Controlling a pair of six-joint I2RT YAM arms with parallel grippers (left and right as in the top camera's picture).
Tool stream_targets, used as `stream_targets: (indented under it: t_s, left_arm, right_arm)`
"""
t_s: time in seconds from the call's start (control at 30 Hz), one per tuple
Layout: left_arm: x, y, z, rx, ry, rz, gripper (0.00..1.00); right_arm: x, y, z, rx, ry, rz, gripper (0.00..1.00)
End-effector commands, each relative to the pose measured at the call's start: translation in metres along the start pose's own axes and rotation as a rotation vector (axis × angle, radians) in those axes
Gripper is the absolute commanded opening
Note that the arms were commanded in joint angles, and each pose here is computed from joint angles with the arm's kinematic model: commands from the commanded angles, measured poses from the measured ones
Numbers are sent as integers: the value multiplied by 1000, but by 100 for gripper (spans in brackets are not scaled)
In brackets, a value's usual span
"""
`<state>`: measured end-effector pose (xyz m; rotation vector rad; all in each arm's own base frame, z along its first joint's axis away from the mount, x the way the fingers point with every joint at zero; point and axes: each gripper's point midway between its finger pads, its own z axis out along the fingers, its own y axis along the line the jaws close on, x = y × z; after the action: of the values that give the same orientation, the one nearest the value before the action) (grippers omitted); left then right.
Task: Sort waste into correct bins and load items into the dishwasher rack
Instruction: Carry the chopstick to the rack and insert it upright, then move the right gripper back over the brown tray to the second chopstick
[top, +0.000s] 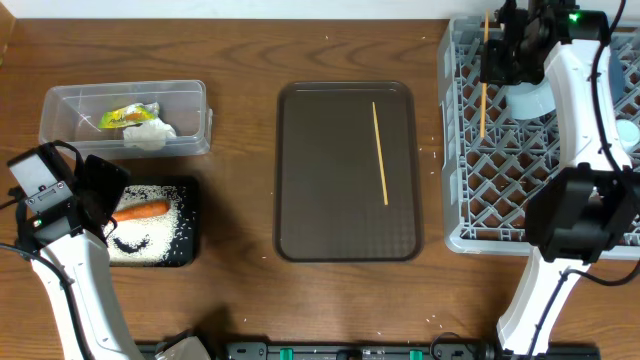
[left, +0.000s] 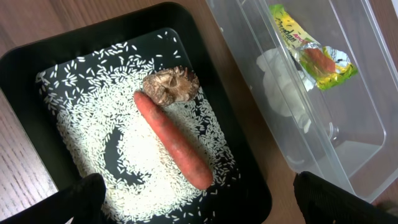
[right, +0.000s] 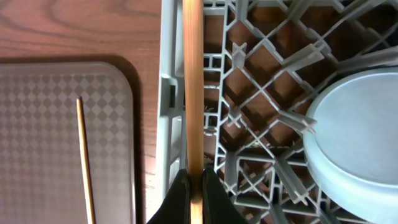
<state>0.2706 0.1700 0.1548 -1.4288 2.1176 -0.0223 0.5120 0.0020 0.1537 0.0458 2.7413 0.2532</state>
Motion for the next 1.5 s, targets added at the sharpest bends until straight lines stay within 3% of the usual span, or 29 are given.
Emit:
stream_targets:
  t_s: [0.0, 0.07, 0.23, 0.3, 0.57, 0.83, 0.9, 0.97, 1.1, 1.3, 1.47]
  left_arm:
    - [-5, 0, -5, -2, -20, 11, 98]
    - [-5, 0, -5, -2, -20, 11, 98]
    - [-5, 0, -5, -2, -20, 11, 98]
    - [-5, 0, -5, -2, -20, 11, 98]
    - [-5, 0, -5, -2, -20, 11, 98]
    - [-5, 0, -5, -2, -20, 11, 98]
    - [-5, 0, -5, -1, -21, 11, 98]
    - [-5, 0, -5, -2, -20, 11, 98]
    - [-5, 0, -5, -2, -20, 11, 98]
    - [-5, 0, -5, -2, -20, 11, 98]
    - [-5, 0, -5, -1, -21, 11, 98]
  right_arm:
    - [6, 11, 14, -24, 34, -2, 4]
    - [8, 13, 16, -26, 40, -1, 7]
    - [8, 22, 17, -34, 41, -14, 31]
    - [9, 26, 18, -37, 44, -20, 35]
    - [21, 38, 7, -42, 85, 3, 40]
    - [24, 88, -45, -139, 30, -54, 44]
    - [25, 109, -58, -189, 11, -85, 51]
    - [29, 131, -69, -231, -2, -122, 68]
    - [43, 173, -72, -256, 9, -199, 80]
    - [65, 196, -36, -55, 56, -220, 98]
    - [91, 204, 11, 109, 129, -185, 99]
